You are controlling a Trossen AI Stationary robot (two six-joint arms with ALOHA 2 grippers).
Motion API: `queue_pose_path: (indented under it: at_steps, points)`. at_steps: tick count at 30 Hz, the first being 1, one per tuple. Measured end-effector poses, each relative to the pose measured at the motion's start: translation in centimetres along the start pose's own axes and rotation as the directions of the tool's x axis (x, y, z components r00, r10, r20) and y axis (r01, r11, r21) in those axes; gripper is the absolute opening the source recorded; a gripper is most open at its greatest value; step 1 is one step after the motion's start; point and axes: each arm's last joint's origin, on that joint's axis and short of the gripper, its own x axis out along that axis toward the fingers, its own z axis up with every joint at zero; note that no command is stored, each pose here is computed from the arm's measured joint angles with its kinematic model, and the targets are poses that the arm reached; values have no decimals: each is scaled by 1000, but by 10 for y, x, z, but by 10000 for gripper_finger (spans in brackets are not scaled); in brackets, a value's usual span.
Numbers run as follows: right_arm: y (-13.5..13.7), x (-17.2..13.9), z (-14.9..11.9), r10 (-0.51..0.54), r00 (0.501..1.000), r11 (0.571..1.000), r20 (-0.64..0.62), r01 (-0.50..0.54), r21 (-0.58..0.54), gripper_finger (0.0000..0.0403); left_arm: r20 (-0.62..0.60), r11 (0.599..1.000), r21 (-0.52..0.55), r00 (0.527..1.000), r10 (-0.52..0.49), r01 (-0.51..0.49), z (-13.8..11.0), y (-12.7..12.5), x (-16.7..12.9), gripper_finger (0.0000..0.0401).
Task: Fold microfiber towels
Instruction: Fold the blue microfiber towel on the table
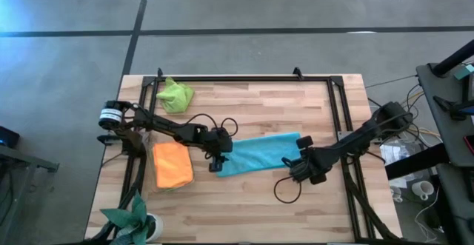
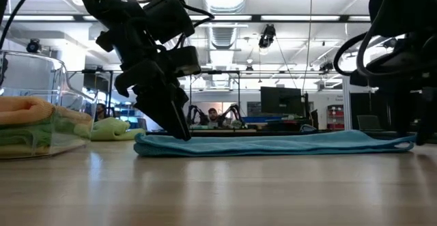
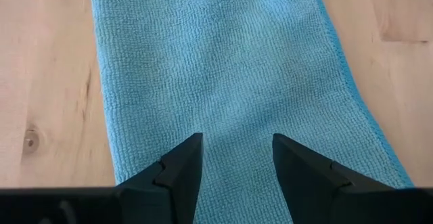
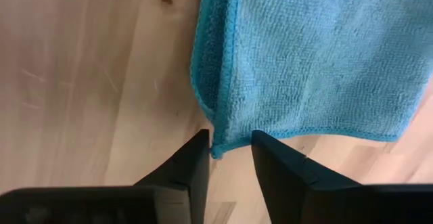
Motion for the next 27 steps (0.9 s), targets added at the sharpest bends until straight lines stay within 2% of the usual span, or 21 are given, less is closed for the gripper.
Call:
queue_pose_path:
  at_steps: [8, 14, 18, 23, 25, 27]
  points:
    - [-1, -4, 1, -6, 1000, 1000, -17, 6, 15, 17, 1, 1000, 0, 1000, 0, 0, 0, 0, 0, 164]
    - [-10, -37, 5, 14, 1000, 998, 8, -15, 69, 10, 40, 1000, 3, 999, -1, 1, 6, -1, -11, 164]
    - [-8, -46, 9, 147, 989, 985, 31, -149, 86, 9, 78, 1000, 6, 997, -1, 1, 11, -2, -21, 164]
    - [-5, -43, 7, 220, 975, 967, 3, -219, 128, 9, 91, 1000, 6, 996, 0, 0, 12, -2, -22, 164]
    - [-5, -43, 5, 223, 975, 968, -18, -219, 123, 9, 84, 1000, 6, 996, 0, -1, 11, -2, -20, 164]
    - [-8, -48, 2, 169, 984, 979, -49, -162, 125, 9, 78, 1000, 5, 997, 1, -1, 10, -2, -20, 164]
